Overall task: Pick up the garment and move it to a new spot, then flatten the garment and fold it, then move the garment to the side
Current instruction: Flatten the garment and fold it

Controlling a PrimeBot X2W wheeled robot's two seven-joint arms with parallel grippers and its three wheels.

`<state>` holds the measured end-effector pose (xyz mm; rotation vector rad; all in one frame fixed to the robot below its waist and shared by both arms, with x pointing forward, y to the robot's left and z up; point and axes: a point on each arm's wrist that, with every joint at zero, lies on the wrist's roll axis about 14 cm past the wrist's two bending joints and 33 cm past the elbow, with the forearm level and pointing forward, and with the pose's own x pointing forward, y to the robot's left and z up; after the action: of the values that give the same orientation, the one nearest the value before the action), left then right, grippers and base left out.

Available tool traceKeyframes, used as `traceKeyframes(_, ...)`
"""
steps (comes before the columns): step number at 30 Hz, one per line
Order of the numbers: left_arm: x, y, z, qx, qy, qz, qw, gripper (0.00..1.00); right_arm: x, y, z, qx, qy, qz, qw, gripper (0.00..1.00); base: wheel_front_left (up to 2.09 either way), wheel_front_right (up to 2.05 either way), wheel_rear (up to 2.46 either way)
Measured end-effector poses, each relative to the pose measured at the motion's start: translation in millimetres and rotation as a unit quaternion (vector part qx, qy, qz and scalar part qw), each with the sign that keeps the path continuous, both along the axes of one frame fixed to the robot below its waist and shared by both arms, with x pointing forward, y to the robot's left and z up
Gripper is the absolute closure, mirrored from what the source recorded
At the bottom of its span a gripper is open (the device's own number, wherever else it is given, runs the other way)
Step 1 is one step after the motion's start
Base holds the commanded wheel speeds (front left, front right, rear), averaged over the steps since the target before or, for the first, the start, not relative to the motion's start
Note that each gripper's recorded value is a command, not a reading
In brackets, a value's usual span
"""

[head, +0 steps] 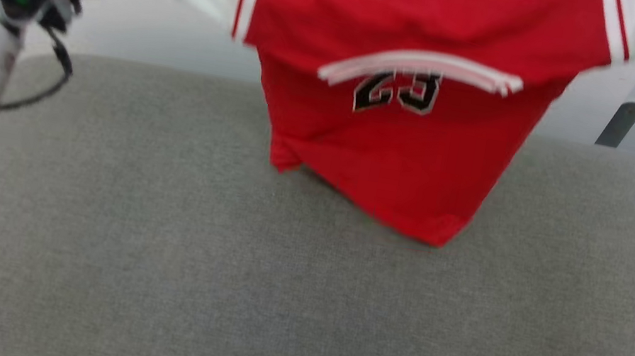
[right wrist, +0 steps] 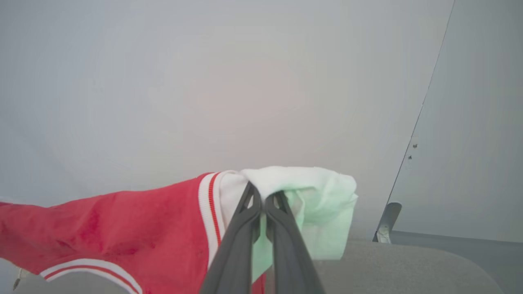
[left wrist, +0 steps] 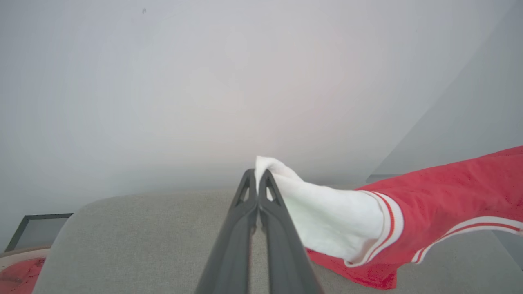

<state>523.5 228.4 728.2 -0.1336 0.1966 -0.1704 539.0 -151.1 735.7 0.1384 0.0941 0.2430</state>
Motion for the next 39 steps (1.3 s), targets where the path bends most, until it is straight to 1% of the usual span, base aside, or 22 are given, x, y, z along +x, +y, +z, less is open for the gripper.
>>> traceKeyframes(3, -5, 4, 39, -0.003, -0.054, 0.009, 0.999, 1.0, -1, 6, 33, 0.005, -0.053, -0.001, 0.999, 1.0, 0.0, 0.0, 0.0)
traceKeyframes(5, -8, 9, 55, 0.01, -0.077, 0.017, 0.997, 1.0, 0, 9, 47, 0.007, -0.076, 0.0, 0.997, 1.0, 0.0, 0.0, 0.0)
traceKeyframes(9, -9, 14, 67, 0.012, -0.097, 0.027, 0.995, 1.0, 4, 14, 54, 0.007, -0.088, 0.002, 0.996, 1.0, 0.0, 0.0, 0.0)
traceKeyframes(12, -5, 18, 75, 0.018, -0.111, 0.032, 0.993, 1.0, 9, 12, 66, 0.004, -0.109, -0.002, 0.994, 1.0, 0.0, 0.0, 0.0)
traceKeyframes(16, 8, 21, 84, 0.022, -0.135, 0.039, 0.99, 1.0, 23, 7, 73, -0.007, -0.135, -0.01, 0.991, 1.0, 0.0, 0.0, 0.0)
traceKeyframes(18, 18, 20, 85, 0.023, -0.146, 0.039, 0.988, 1.0, 32, 2, 79, -0.009, -0.158, -0.018, 0.987, 1.0, 0.0, 0.0, 0.0)
traceKeyframes(21, 39, 14, 89, 0.019, -0.17, 0.039, 0.985, 1.0, 48, -7, 89, -0.023, -0.204, -0.033, 0.978, 1.0, 0.0, 0.0, 0.0)
traceKeyframes(23, 54, 9, 92, 0.014, -0.189, 0.039, 0.981, 1.0, 60, -11, 93, -0.034, -0.238, -0.042, 0.97, 1.0, 0.0, 0.0, 0.0)
traceKeyframes(25, 69, 4, 99, 0.017, -0.218, 0.037, 0.975, 1.0, 72, -16, 102, -0.041, -0.28, -0.052, 0.958, 1.0, 0.0, 0.0, 0.0)
traceKeyframes(29, 97, -12, 123, -0.002, -0.296, 0.026, 0.955, 1.0, 94, -28, 117, -0.07, -0.363, -0.074, 0.926, 1.0, 0.0, 0.0, 0.0)
traceKeyframes(31, 114, -22, 119, -0.006, -0.316, 0.017, 0.949, 1.0, 109, -31, 110, -0.091, -0.383, -0.079, 0.916, 1.0, 0.0, 0.0, 0.0)
traceKeyframes(34, 141, -33, 101, -0.03, -0.325, 0.007, 0.945, 1.0, 136, -29, 86, -0.118, -0.386, -0.08, 0.911, 1.0, 0.0, 0.0, 0.0)
traceKeyframes(35, 151, -37, 91, -0.033, -0.326, 0.004, 0.945, 1.0, 147, -30, 74, -0.125, -0.381, -0.08, 0.912, 1.0, 0.0, 0.0, 0.0)
traceKeyframes(37, 171, -39, 63, -0.043, -0.313, 0.005, 0.949, 1.0, 168, -29, 42, -0.137, -0.361, -0.078, 0.919, 1.0, 0.0, 0.0, 0.0)
traceKeyframes(39, 191, -38, 27, -0.05, -0.293, 0.01, 0.955, 1.0, 190, -29, -1, -0.141, -0.327, -0.074, 0.931, 1.0, 0.0, 0.0, 0.0)
